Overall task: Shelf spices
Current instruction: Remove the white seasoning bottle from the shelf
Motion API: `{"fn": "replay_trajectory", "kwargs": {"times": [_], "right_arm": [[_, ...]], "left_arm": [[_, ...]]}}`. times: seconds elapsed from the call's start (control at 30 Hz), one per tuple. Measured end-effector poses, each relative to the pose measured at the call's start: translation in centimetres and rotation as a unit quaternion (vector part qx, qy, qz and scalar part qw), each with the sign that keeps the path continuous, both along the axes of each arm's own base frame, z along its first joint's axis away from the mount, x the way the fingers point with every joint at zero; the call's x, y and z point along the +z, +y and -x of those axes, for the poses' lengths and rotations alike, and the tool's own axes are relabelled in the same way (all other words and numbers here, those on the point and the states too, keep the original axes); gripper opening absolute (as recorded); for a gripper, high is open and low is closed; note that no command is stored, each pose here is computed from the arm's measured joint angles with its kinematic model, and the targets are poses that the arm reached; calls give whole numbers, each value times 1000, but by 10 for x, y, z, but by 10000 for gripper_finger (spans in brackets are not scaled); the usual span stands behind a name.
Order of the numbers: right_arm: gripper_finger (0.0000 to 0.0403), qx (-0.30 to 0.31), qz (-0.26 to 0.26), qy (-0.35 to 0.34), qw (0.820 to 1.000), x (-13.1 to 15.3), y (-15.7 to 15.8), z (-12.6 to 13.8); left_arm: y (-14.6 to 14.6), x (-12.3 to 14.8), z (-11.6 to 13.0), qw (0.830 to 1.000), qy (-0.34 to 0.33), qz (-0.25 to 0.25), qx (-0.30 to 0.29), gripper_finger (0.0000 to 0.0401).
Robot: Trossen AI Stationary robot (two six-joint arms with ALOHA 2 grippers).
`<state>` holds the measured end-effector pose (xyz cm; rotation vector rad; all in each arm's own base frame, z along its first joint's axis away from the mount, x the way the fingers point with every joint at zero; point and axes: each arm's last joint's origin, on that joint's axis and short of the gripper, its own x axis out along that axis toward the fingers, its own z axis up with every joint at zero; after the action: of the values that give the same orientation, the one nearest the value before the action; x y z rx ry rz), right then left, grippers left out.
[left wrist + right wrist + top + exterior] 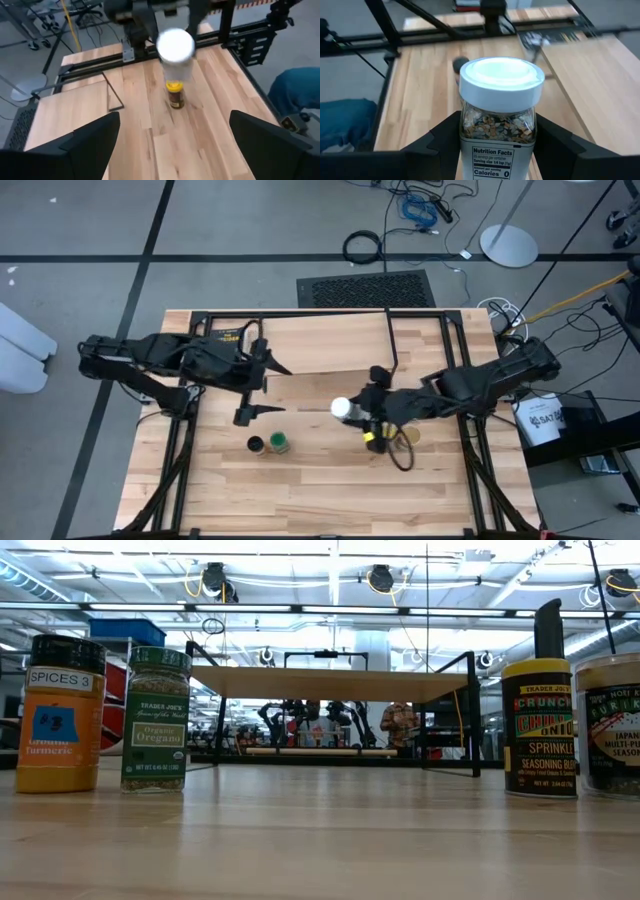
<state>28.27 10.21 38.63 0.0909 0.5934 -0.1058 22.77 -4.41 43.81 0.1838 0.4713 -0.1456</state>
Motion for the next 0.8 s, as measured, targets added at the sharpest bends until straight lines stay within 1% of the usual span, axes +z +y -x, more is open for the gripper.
{"fn": "replay_trajectory", "kwargs": {"times": [0.2, 0.43, 0.53, 0.63, 0.8], "right_arm": [[192, -63, -8, 48, 997, 5, 8, 48], [192, -131, -22, 54, 990, 4, 25, 93], [192, -159, -29, 68, 984, -1, 33, 112], [192, -191, -44, 65, 978, -8, 40, 128], [192, -226, -65, 73, 969, -34, 52, 146]], "left_arm": [[-6, -3, 6, 1000, 24, 1, -11, 386], [-12, -4, 6, 999, 29, 7, -19, 386], [-13, -5, 7, 999, 30, 7, -21, 386], [-15, -5, 7, 999, 30, 7, -24, 386], [-15, -5, 7, 999, 30, 7, -24, 386]]}}
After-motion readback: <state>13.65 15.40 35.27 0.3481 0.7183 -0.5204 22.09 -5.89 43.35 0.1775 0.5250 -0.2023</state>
